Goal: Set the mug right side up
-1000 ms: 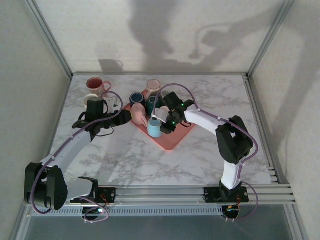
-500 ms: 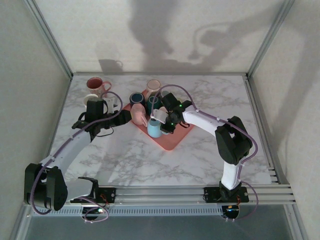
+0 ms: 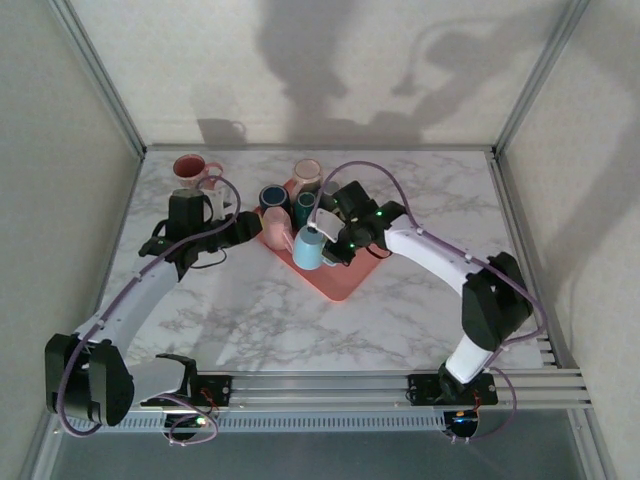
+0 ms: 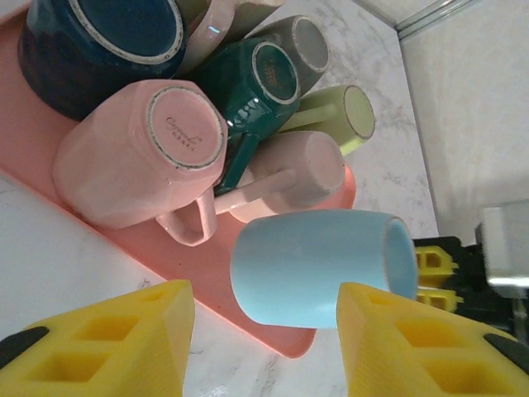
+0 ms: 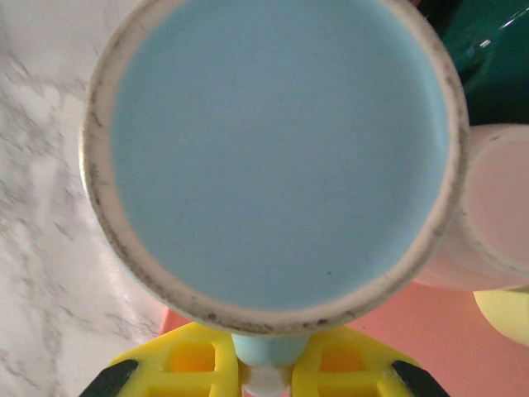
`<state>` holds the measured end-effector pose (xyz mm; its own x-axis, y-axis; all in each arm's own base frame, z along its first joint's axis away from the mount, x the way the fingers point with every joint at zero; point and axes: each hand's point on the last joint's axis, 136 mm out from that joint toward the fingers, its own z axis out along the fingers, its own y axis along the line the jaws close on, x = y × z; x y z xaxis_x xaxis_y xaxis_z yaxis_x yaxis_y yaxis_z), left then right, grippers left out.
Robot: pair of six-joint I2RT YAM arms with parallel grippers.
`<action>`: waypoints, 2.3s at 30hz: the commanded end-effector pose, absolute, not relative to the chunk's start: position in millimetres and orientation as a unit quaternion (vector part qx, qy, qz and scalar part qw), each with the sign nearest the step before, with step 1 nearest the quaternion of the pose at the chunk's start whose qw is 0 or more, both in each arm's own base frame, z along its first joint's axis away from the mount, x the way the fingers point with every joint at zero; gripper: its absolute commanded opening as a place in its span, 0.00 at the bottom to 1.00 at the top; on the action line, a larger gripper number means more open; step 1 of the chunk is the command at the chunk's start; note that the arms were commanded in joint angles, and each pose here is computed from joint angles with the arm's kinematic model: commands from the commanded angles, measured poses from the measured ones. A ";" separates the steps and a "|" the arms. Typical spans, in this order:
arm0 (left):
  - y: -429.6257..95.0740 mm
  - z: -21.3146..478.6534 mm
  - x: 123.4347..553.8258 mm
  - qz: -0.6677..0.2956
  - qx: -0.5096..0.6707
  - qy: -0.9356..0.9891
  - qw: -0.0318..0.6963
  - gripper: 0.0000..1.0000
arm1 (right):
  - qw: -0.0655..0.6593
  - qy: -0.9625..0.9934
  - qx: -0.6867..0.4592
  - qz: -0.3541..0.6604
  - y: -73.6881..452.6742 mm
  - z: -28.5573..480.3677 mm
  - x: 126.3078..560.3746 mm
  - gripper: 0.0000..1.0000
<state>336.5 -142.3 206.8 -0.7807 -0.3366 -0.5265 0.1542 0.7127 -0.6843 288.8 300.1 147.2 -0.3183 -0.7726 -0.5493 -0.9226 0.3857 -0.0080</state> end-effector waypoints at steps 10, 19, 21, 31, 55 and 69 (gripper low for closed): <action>-166.3 268.1 325.3 -0.459 0.007 0.816 0.350 0.50 | 0.326 0.828 -0.370 0.268 303.3 257.0 293.6 0.00; -187.8 289.0 315.7 -0.532 0.035 0.778 0.333 0.54 | 0.378 0.799 -0.266 0.385 299.8 325.7 297.4 0.00; -193.2 296.9 313.0 -0.540 0.046 0.770 0.336 0.56 | 0.391 0.789 -0.236 0.411 296.3 342.1 299.7 0.00; -223.8 330.0 311.5 -0.593 0.069 0.735 0.322 0.57 | 0.426 0.728 -0.156 0.513 289.6 396.9 301.8 0.00; -262.2 373.7 321.6 -0.695 -0.054 0.657 0.287 0.58 | 0.429 0.658 -0.105 0.610 288.8 428.1 298.3 0.00; -274.6 381.7 326.2 -0.731 -0.078 0.627 0.257 0.54 | 0.412 0.643 -0.102 0.637 293.3 431.6 296.4 0.00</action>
<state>329.3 -271.0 353.1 -0.8612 -0.4694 -0.1950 0.2215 -0.0013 -0.9752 311.9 297.0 384.1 -0.7191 0.3479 -0.6015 -0.5370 0.2711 0.7988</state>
